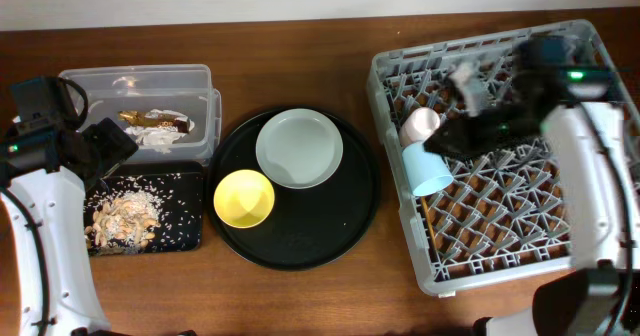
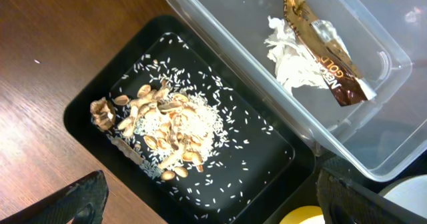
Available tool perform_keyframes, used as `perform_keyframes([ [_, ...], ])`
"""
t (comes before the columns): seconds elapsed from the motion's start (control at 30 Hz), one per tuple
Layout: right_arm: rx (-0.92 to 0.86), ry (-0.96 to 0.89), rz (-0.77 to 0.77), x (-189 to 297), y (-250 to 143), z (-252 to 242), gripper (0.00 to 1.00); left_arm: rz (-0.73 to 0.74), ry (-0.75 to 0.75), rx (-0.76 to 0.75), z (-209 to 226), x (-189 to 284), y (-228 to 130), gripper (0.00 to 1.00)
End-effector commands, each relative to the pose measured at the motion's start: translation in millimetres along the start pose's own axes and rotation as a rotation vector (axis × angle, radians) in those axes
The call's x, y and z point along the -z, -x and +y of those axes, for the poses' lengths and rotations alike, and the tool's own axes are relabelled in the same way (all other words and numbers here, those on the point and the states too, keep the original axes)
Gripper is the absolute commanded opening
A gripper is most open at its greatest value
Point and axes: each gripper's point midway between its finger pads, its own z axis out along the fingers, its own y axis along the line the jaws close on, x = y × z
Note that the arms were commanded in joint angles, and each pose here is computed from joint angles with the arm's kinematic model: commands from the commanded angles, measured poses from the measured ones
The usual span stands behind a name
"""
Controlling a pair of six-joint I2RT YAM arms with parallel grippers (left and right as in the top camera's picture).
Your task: Sort waste into correct bins and load items into the dishwasher rack
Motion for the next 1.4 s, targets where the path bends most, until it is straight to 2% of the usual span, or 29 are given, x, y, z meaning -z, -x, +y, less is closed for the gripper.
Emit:
perform_keyframes([
  [0.0,-0.081,-0.237,0.111,-11,-11,-12,0.19,-0.009,-0.001,0.005,2,3,3,0.99],
  [0.2,-0.181,-0.241,0.244,-51,-58,-32,0.18,-0.009,-0.001,0.005,2,3,3,0.99],
  [0.3,-0.241,-0.332,0.276,-40,-72,-39,0.17,-0.009,-0.001,0.005,2,3,3,0.99],
  [0.4,-0.205,-0.368,0.182,-20,-63,-28,0.18,-0.009,-0.001,0.005,2,3,3,0.99],
  [0.47,-0.138,-0.369,0.143,-18,-56,-12,0.26,-0.009,-0.001,0.005,2,3,3,0.99],
  [0.5,-0.109,-0.377,0.171,-28,-60,-10,0.32,-0.009,-0.001,0.005,2,3,3,0.99],
  [0.57,-0.032,-0.374,0.149,-59,-55,-12,0.33,-0.009,-0.001,0.005,2,3,3,0.99],
  [0.63,-0.026,-0.501,0.086,-76,-48,-38,0.32,-0.009,-0.001,0.005,2,3,3,0.99],
  [0.77,-0.018,-0.526,0.008,-102,-43,-61,0.31,-0.010,-0.001,0.006,2,3,3,0.99],
  [0.83,-0.036,-0.485,0.023,-112,-48,-59,0.19,-0.009,-0.001,0.005,2,3,3,0.99],
  [0.87,-0.041,-0.438,0.019,-115,-47,-51,0.10,-0.009,-0.001,0.005,2,3,3,0.99],
  [0.93,-0.152,-0.416,-0.016,-117,-44,-48,0.04,-0.009,-0.001,0.005,2,3,3,0.99],
  [1.0,-0.260,-0.403,-0.072,-117,-36,-47,0.04,-0.009,-0.001,0.005,2,3,3,0.99],
  [1.07,-0.338,-0.269,-0.147,-126,-16,-24,0.04,-0.009,-0.001,0.005,2,3,3,0.99],
  [1.17,-0.365,-0.234,-0.143,-138,-15,-1,0.05,-0.009,-0.001,0.005,2,3,3,0.99],
  [1.27,-0.429,-0.250,-0.153,-140,-16,-1,0.05,-0.009,-0.001,0.005,2,3,3,0.99],
  [1.37,-0.406,-0.323,-0.241,-128,5,-11,0.05,-0.009,-0.001,0.005,2,3,3,0.99],
])
